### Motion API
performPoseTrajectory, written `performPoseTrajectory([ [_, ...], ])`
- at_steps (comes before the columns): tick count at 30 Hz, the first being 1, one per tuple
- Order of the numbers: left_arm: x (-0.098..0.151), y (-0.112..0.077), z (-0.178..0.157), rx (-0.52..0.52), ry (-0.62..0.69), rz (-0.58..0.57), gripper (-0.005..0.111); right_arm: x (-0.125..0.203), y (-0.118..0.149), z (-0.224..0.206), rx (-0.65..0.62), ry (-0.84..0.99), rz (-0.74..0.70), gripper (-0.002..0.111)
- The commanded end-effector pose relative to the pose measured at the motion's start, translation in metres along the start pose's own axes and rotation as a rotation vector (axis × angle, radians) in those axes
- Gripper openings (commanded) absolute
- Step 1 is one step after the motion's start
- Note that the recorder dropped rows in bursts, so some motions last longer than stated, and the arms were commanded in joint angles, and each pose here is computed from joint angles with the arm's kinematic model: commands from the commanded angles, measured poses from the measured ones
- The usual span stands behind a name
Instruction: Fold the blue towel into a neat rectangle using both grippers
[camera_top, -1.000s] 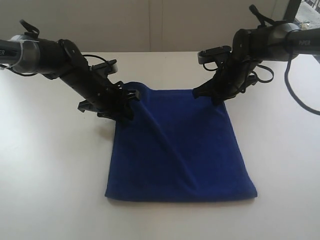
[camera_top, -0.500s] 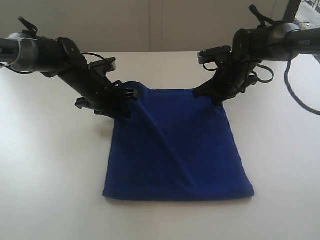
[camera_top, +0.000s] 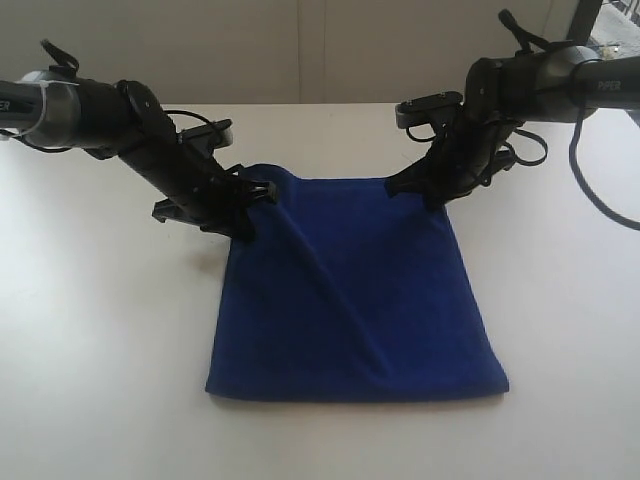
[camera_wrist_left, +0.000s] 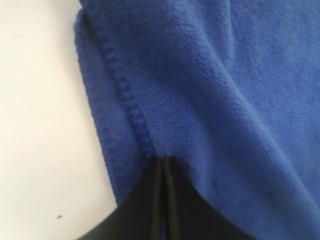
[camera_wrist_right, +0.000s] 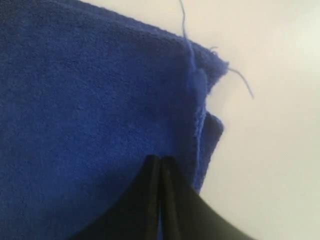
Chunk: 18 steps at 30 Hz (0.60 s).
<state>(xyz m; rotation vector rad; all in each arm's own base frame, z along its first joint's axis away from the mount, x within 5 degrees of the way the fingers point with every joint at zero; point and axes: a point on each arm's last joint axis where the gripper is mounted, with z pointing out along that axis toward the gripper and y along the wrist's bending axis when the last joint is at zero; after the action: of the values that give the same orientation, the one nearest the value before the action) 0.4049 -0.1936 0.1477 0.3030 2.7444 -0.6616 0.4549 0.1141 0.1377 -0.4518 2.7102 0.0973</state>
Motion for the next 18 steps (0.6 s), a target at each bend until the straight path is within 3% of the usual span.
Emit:
performPoseTrajectory([
  [1,0.000,-0.001,-0.001,0.010,0.002,-0.011,0.000,0.001,-0.005,-0.001,0.008,0.001,0.006,0.000],
  [18,-0.002,-0.002,-0.004,0.006,-0.010,-0.004,0.000,0.001,-0.005,0.000,0.004,0.021,0.011,0.000],
])
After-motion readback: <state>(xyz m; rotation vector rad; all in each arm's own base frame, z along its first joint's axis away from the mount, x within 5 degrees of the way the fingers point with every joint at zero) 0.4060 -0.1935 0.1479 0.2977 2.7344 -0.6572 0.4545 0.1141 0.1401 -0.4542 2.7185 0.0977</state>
